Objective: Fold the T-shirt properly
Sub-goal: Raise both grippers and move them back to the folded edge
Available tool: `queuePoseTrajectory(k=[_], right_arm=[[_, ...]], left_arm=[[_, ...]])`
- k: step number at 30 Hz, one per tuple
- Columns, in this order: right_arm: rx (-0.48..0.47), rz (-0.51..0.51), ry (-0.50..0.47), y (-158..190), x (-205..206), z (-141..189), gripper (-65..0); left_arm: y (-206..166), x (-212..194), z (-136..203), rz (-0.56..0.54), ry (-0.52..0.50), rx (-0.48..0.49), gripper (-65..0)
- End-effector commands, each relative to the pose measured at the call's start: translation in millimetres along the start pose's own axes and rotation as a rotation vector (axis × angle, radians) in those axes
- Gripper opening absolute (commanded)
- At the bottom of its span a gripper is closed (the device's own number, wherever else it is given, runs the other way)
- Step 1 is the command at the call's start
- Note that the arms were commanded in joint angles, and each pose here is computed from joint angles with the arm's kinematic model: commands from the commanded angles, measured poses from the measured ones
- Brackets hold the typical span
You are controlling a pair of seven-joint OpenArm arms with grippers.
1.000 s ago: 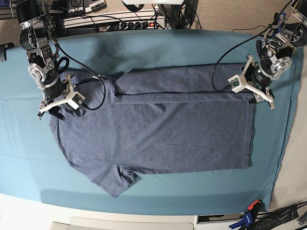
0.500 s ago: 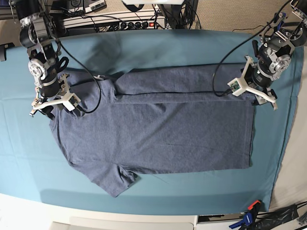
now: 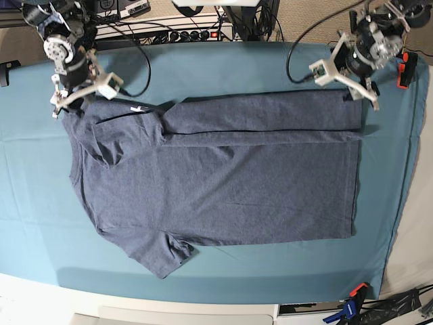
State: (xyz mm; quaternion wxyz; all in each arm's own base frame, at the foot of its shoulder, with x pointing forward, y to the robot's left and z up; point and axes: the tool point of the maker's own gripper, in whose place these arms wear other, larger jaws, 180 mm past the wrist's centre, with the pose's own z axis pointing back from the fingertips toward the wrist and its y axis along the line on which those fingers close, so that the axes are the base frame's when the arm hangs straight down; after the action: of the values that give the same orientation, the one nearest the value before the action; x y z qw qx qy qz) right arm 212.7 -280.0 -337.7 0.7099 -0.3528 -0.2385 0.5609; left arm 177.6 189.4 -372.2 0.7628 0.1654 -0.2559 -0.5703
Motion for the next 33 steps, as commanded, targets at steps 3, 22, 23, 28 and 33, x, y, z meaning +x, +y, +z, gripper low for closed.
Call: queuePoseTrajectory(k=[3,22,23,28,33], right_arm=[[-0.018,0.042,-0.004,-5.8,-4.5,3.9,-34.5],[0.115,0.123,0.084,25.3,-57.3,-35.1,-34.5],[0.111,0.121,0.077,23.9,-55.6,-35.5,-34.5],[0.070,0.104,0.050,6.8,-47.1,-41.7,-34.6],[0.040,0.078,0.031,-8.0,-41.0,-46.5,-34.6]], left_arm=[[-1.7,-0.8,4.1,-0.030,-0.016,0.011,-31.9],[-3.1,1.6,-0.9,-0.032,-0.053,0.013,-32.0],[-1.5,2.0,-1.2,-0.032,-0.054,0.017,-32.0],[10.3,4.4,-2.5,-0.021,-0.059,0.056,-32.0],[11.4,4.7,-2.7,-0.021,-0.060,0.058,-32.0]])
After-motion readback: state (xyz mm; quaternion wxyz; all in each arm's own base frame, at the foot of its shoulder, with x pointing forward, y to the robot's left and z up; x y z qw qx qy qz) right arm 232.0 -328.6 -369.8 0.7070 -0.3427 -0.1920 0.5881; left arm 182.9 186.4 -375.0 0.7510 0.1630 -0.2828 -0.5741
